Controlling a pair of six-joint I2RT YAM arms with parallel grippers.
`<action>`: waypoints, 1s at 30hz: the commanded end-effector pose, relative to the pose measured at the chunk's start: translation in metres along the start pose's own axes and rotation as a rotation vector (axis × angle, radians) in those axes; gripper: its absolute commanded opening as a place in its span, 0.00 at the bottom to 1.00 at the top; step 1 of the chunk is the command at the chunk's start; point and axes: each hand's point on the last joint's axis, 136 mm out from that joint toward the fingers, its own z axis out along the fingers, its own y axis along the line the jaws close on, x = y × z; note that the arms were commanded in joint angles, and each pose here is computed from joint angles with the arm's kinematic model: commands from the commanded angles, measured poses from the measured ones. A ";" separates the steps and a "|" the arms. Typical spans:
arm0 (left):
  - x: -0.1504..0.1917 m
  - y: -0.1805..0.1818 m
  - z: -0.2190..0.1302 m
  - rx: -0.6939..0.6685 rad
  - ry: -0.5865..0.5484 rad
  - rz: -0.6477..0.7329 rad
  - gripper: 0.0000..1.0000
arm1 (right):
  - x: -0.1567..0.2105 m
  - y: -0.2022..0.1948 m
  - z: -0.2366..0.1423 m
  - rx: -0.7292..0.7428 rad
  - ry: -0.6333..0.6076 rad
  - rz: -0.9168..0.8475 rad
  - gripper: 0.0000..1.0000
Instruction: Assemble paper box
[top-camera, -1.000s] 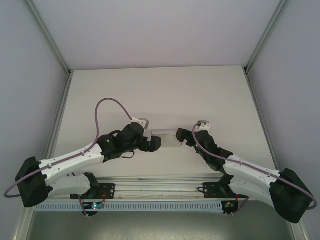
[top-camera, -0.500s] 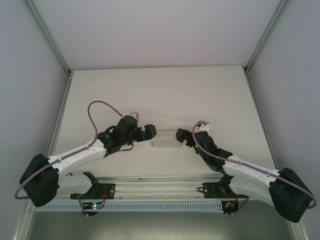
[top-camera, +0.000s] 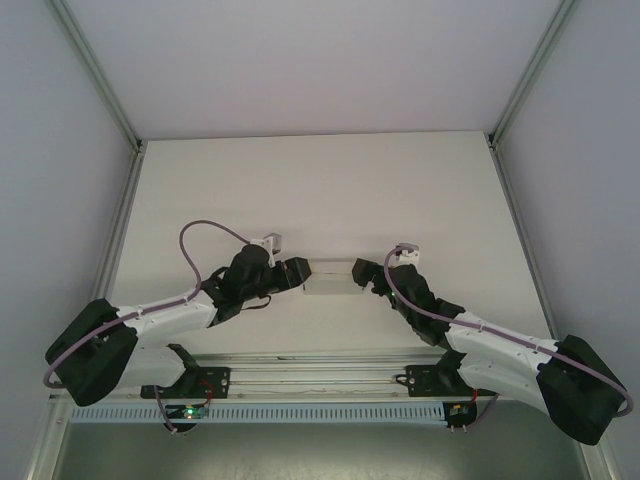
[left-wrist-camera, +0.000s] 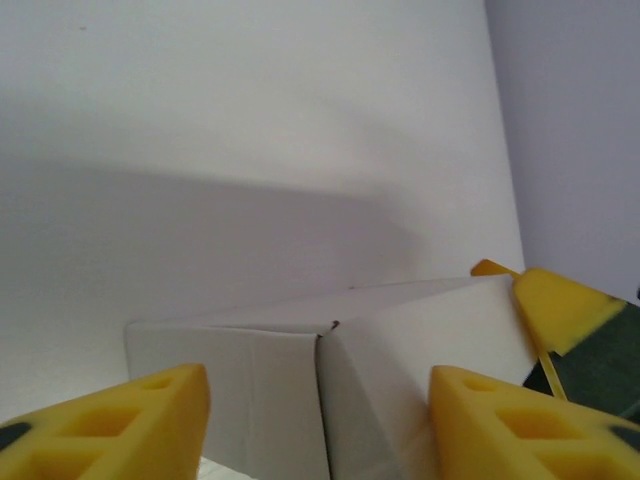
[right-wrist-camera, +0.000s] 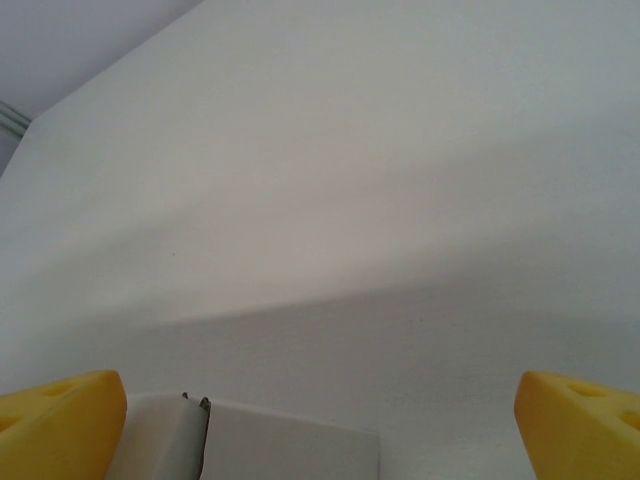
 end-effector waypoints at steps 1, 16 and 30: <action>0.016 0.045 0.000 -0.118 0.020 -0.047 0.52 | 0.067 -0.076 -0.009 0.235 0.224 -0.171 0.96; 0.041 0.076 0.009 -0.166 0.090 -0.032 0.08 | 0.081 -0.074 -0.005 0.189 0.282 -0.154 0.44; 0.068 0.106 0.024 -0.303 0.193 0.266 0.00 | 0.083 -0.063 0.001 0.070 0.221 -0.213 0.23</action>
